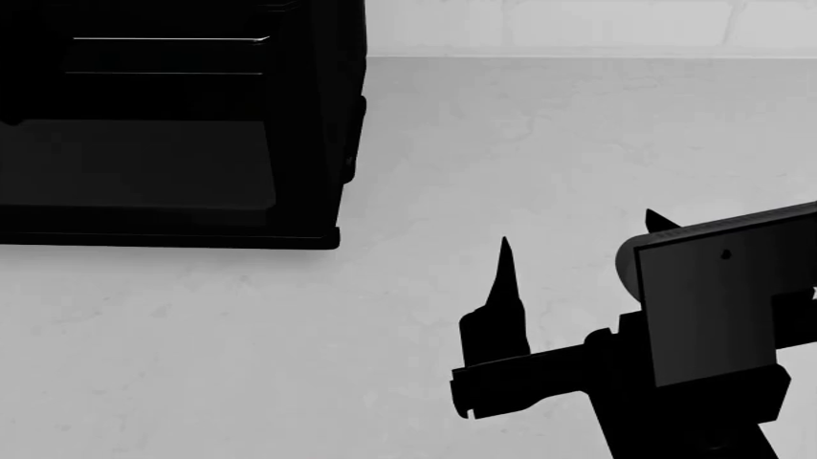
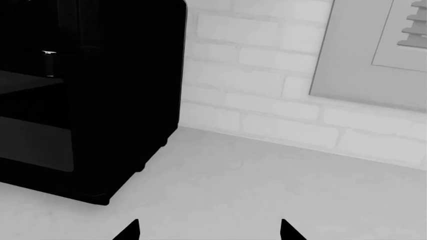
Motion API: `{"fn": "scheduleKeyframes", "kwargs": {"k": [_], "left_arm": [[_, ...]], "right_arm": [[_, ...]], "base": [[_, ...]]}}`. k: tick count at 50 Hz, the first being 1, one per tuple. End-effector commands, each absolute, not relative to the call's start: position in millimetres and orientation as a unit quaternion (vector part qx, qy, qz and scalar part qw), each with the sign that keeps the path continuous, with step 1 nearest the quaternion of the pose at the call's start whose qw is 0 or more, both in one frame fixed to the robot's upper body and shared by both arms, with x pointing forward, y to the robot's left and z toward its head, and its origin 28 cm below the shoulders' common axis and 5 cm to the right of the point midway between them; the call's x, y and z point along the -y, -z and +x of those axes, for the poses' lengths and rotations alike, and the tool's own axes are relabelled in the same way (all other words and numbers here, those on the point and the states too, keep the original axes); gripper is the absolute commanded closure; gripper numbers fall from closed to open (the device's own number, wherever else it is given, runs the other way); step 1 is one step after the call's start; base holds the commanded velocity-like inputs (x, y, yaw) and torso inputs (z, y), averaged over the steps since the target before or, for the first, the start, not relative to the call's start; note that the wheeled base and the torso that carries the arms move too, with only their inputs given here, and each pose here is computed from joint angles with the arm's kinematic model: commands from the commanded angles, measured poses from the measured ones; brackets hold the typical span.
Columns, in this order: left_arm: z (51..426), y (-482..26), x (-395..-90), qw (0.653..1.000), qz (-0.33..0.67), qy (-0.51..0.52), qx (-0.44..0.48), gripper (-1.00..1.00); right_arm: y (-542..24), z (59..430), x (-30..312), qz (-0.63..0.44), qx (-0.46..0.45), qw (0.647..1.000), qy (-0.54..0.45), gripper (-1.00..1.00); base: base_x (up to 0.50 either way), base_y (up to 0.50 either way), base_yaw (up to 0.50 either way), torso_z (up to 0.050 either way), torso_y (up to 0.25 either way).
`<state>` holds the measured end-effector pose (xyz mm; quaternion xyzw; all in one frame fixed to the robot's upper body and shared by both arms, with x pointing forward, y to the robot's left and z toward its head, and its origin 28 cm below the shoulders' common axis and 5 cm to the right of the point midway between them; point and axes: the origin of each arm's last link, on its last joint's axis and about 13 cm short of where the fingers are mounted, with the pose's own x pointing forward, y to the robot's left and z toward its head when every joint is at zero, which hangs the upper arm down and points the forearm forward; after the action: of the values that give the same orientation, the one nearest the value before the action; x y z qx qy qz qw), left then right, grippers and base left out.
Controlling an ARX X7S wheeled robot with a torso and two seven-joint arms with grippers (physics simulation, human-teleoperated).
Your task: Decrease the toaster oven temperature.
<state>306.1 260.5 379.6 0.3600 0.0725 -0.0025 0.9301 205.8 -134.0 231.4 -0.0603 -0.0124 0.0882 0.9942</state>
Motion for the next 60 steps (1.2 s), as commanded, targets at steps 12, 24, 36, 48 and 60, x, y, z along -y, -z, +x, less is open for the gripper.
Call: {"fn": "scheduleKeyframes", "kwargs": {"k": [12, 24, 36, 48, 60], "left_arm": [[309.3, -384.8, -257.5, 0.940, 0.336, 0.010, -0.063, 1.00], [308.4, -386.2, -256.0, 0.941, 0.333, 0.004, -0.055, 1.00], [305.3, -392.4, -256.7, 0.959, 0.278, -0.012, -0.049, 1.00], [311.3, -393.1, -264.2, 0.979, 0.195, -0.045, -0.038, 1.00], [321.9, -394.0, -274.0, 0.989, 0.105, -0.096, -0.030, 1.00]], "right_arm": [[-231.7, 209.7, 134.5, -0.047, 0.015, 0.995, -0.088, -1.00], [-229.3, 209.2, 135.6, -0.044, 0.012, 0.995, -0.086, -1.00], [-227.5, 211.2, 136.1, -0.041, 0.010, 0.995, -0.086, -1.00], [-226.8, 210.9, 136.7, -0.041, 0.008, 0.996, -0.083, -1.00], [-227.2, 213.6, 134.9, -0.044, 0.004, 0.995, -0.085, -1.00]], "base": [[0.00, 0.00, 0.00, 0.000, 0.000], [0.00, 0.00, 0.00, 0.000, 0.000], [0.00, 0.00, 0.00, 0.000, 0.000], [0.00, 0.00, 0.00, 0.000, 0.000], [0.01, 0.00, 0.00, 0.000, 0.000]]}}
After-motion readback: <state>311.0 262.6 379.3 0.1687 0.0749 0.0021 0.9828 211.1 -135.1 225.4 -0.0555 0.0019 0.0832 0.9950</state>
